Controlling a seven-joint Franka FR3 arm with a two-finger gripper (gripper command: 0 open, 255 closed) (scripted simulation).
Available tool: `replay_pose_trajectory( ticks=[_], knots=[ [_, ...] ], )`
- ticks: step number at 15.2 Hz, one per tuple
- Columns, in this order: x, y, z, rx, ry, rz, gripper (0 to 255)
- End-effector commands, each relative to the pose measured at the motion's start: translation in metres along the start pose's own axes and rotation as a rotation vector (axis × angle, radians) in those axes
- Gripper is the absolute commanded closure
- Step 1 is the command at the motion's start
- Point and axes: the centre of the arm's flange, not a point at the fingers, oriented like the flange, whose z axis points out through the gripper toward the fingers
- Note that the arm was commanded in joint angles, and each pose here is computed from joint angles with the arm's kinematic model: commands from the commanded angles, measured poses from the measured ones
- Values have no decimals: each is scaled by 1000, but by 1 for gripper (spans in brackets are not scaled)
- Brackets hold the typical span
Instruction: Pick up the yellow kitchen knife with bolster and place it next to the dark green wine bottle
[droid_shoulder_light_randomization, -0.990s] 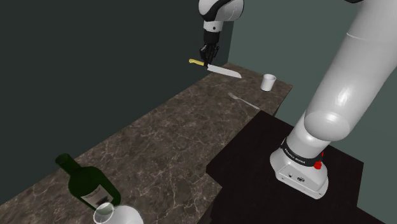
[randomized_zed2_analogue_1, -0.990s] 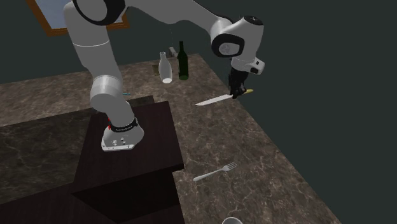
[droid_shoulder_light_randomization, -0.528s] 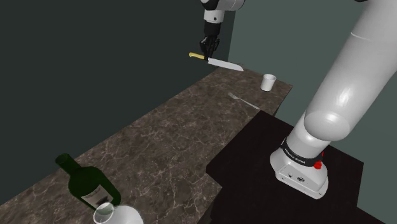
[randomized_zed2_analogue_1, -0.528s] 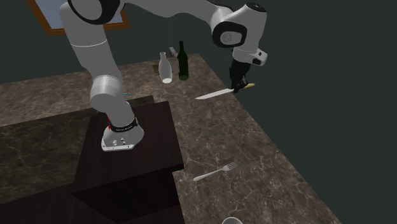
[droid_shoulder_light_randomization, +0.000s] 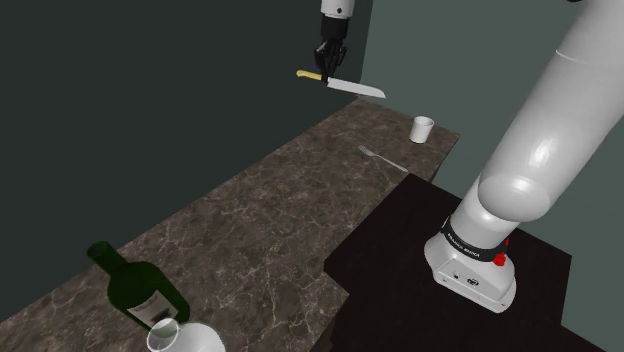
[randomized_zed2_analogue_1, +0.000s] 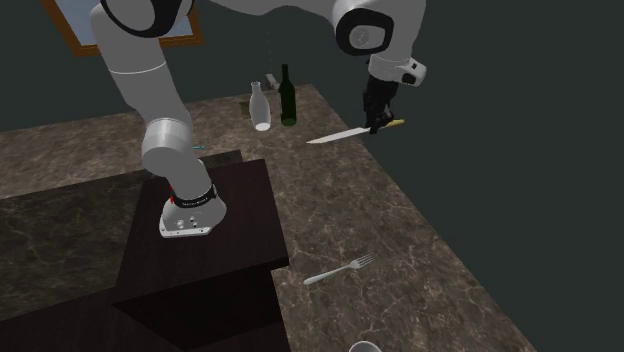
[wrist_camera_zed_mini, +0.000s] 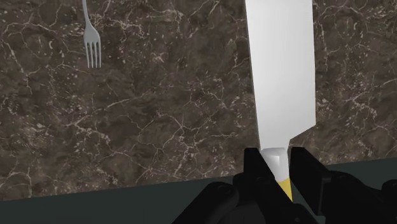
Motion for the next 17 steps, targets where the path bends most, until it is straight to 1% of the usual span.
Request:
replay_pose_trajectory(
  ticks=[1,5,17],
  knots=[
    [-1,-1,-10,0,0,0,255],
    [0,-3,-29,0,0,0,255],
    [-35,-157,-12,0,0,0,255]
  ],
)
